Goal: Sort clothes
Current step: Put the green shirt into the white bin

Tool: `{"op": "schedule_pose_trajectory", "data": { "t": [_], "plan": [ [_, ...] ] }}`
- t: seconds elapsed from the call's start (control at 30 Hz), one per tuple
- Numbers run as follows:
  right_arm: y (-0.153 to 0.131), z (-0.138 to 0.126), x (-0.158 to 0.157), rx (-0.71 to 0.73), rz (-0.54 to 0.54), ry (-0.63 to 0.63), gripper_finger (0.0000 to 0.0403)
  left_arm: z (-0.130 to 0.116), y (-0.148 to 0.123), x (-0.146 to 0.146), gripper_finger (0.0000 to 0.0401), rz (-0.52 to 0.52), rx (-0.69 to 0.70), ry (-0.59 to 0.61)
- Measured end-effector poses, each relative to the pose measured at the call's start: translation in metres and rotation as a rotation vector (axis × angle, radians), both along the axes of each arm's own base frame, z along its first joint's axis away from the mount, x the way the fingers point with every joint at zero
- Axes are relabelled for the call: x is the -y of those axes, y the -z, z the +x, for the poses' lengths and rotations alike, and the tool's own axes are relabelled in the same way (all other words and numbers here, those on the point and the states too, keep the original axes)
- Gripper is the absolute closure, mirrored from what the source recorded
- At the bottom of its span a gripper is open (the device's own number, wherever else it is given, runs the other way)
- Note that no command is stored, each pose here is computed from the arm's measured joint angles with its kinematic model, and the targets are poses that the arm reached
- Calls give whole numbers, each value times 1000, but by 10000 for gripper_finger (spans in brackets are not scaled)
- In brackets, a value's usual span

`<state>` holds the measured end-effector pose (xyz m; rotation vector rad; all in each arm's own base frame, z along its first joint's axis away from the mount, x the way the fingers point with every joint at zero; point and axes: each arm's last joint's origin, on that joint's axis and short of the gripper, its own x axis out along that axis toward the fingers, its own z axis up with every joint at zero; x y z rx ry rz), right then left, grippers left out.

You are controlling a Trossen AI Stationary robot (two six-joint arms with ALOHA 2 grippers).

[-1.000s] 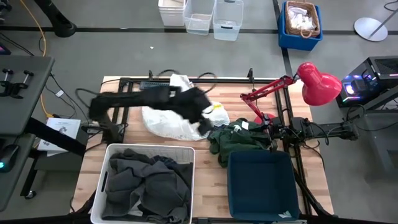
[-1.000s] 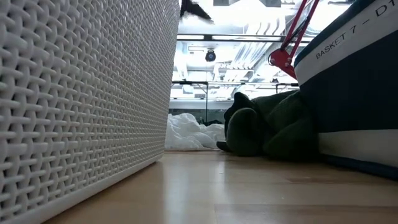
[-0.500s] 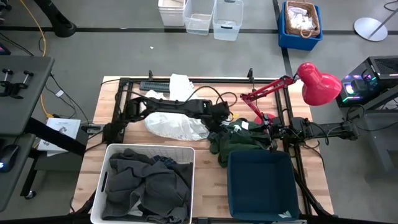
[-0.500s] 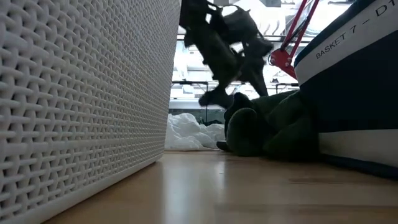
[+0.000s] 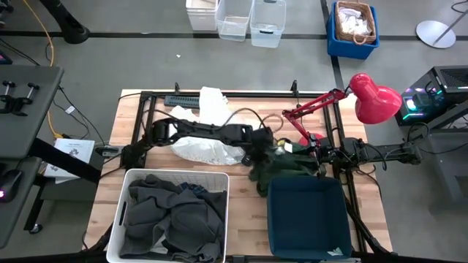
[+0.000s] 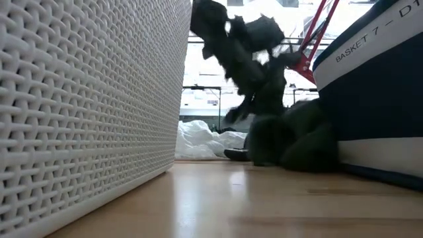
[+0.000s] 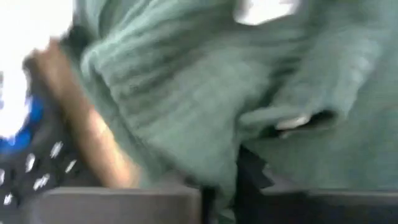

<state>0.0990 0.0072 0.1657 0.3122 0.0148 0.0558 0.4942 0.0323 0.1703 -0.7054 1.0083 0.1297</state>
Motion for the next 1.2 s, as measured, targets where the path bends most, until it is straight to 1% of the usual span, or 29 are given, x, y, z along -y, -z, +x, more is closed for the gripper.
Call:
{"op": "schedule_pose_trajectory", "data": {
  "t": [0.03, 0.1, 0.17, 0.23, 0.37, 0.47, 0.57, 0.63, 0.7, 0.77, 0.83, 0.9, 1.03, 1.1, 1.2],
  "plan": [
    [0, 0, 0, 1, 0, 0, 224, 0, -15, 0, 379, 0, 54, 1],
    [0, 0, 0, 0, 0, 0, 224, -6, -54, -2, 384, 10, 161, 11],
    [0, 0, 0, 0, 0, 0, 224, -20, -99, -4, 393, 40, 266, 30],
    [0, 0, 0, 0, 0, 0, 224, -40, -144, -6, 395, 80, 369, 39],
    [0, 0, 0, 0, 0, 0, 224, -95, -232, -7, 397, 151, 585, 30],
    [0, 0, 0, 0, 0, 0, 224, -144, -288, -1, 398, 218, 761, 53],
    [0, 0, 0, 0, 0, 0, 224, -194, -332, 12, 398, 250, 926, 73],
    [0, 0, 0, 0, 0, 0, 224, -228, -353, 23, 399, 251, 1003, 104],
    [0, 0, 0, 0, 0, 0, 224, -261, -367, 36, 399, 239, 1045, 155],
    [0, 0, 0, 0, 0, 0, 224, -289, -372, 51, 400, 215, 1036, 225],
    [0, 0, 0, 0, 0, 0, 224, -315, -372, 66, 400, 155, 995, 284],
    [0, 0, 0, 0, 0, 0, 224, -332, -369, 81, 400, 67, 932, 284],
    [0, 0, 0, 0, 0, 0, 224, -352, -361, 113, 400, -44, 794, 215],
    [0, 0, 0, 0, 0, 0, 224, -355, -354, 130, 400, -90, 718, 182],
    [0, 0, 0, 0, 0, 0, 224, -351, -340, 156, 400, -150, 577, 130]
  ]
}}
